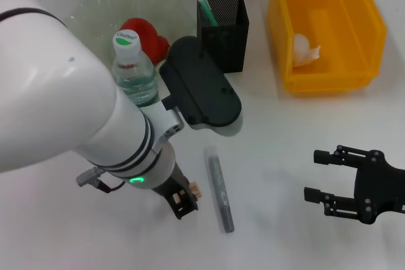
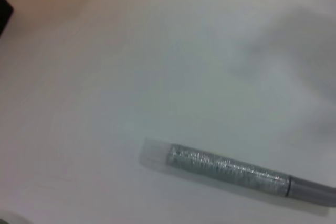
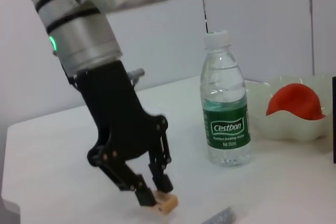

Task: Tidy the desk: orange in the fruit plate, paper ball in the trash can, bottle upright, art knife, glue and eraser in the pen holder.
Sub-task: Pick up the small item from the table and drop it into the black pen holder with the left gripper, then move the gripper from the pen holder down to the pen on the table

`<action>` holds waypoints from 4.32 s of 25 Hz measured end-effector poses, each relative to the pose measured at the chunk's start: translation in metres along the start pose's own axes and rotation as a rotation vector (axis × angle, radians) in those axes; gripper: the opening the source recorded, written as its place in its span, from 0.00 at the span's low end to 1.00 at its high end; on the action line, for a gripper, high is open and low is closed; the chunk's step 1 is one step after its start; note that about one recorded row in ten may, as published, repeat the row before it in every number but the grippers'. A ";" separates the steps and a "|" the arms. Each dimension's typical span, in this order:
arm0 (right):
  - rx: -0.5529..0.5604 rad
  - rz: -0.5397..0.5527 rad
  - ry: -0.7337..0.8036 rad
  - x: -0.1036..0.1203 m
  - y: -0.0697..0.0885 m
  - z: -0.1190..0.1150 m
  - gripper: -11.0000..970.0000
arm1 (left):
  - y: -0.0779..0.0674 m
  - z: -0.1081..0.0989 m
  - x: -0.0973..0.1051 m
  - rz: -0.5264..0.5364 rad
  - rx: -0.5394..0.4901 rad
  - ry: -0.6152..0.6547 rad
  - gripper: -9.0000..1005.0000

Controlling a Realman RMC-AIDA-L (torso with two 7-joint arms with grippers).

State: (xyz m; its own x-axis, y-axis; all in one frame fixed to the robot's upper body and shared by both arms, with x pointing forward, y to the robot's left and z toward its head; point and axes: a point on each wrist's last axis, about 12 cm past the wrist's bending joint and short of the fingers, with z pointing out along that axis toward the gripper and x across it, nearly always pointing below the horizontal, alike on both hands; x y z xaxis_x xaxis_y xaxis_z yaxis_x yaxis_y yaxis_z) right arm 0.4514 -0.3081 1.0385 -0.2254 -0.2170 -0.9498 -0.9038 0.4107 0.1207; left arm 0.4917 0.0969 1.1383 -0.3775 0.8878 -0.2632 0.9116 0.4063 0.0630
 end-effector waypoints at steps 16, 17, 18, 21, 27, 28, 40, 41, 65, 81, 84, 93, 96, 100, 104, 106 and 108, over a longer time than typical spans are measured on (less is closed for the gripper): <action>0.014 0.003 -0.005 -0.002 -0.004 0.004 0.74 | 0.024 -0.079 -0.064 0.091 -0.191 -0.460 0.25; 0.014 0.005 -0.004 -0.003 -0.004 0.005 0.74 | 0.033 -0.080 -0.069 0.087 -0.218 -0.501 0.25; 0.013 0.007 -0.004 -0.003 -0.005 0.005 0.74 | 0.033 -0.080 -0.069 0.087 -0.218 -0.501 0.25; 0.011 0.012 -0.005 -0.005 -0.006 0.007 0.74 | 0.044 -0.079 -0.075 0.073 -0.244 -0.540 0.25; -0.004 0.032 -0.013 -0.005 -0.006 0.013 0.74 | 0.101 -0.052 -0.092 -0.010 -0.354 -0.609 0.25; -0.004 0.032 -0.013 -0.005 -0.006 0.013 0.74 | 0.107 -0.049 -0.092 -0.025 -0.364 -0.608 0.25; -0.006 0.049 -0.009 -0.004 -0.007 0.013 0.74 | 0.121 -0.035 -0.086 -0.040 -0.393 -0.583 0.27; -0.005 0.049 -0.008 -0.004 -0.007 0.013 0.74 | 0.122 -0.034 -0.086 -0.041 -0.397 -0.584 0.27; 0.014 0.092 0.002 -0.003 -0.009 0.008 0.74 | 0.119 -0.050 -0.078 -0.038 -0.425 -0.647 0.47; 0.043 0.182 -0.063 -0.037 -0.022 -0.017 0.74 | 0.074 -0.100 0.069 0.173 0.127 -1.320 0.80; 0.019 0.251 -0.041 -0.061 -0.029 -0.022 0.74 | 0.076 -0.043 0.113 0.172 0.210 -1.362 0.80; -0.119 0.389 0.382 -0.172 -0.043 0.035 0.74 | 0.045 0.041 0.174 0.034 0.154 -1.257 0.80; -0.099 0.393 0.512 -0.185 -0.042 0.060 0.74 | 0.033 0.052 0.185 0.002 0.141 -1.229 0.80; -0.011 0.375 0.783 -0.209 -0.033 0.119 0.74 | 0.020 0.059 0.214 -0.046 0.108 -1.160 0.80; 0.051 0.336 0.891 -0.219 -0.027 0.148 0.74 | 0.016 0.059 0.221 -0.053 0.105 -1.145 0.80; 0.081 0.328 0.937 -0.223 -0.025 0.165 0.74 | 0.014 0.061 0.222 -0.050 0.103 -1.138 0.80; 0.097 0.346 0.971 -0.224 -0.026 0.188 0.74 | 0.012 0.062 0.224 -0.053 0.104 -1.132 0.80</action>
State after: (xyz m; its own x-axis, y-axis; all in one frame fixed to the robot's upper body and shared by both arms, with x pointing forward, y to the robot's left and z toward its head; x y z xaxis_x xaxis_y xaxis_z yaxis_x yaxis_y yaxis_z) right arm 0.5933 -0.1038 1.1937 -0.7026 -0.6767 -0.2203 -0.7102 0.6469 0.2779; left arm 0.4278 0.2873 1.0208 -0.1000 0.1440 -0.9845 0.9279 0.3707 -0.0400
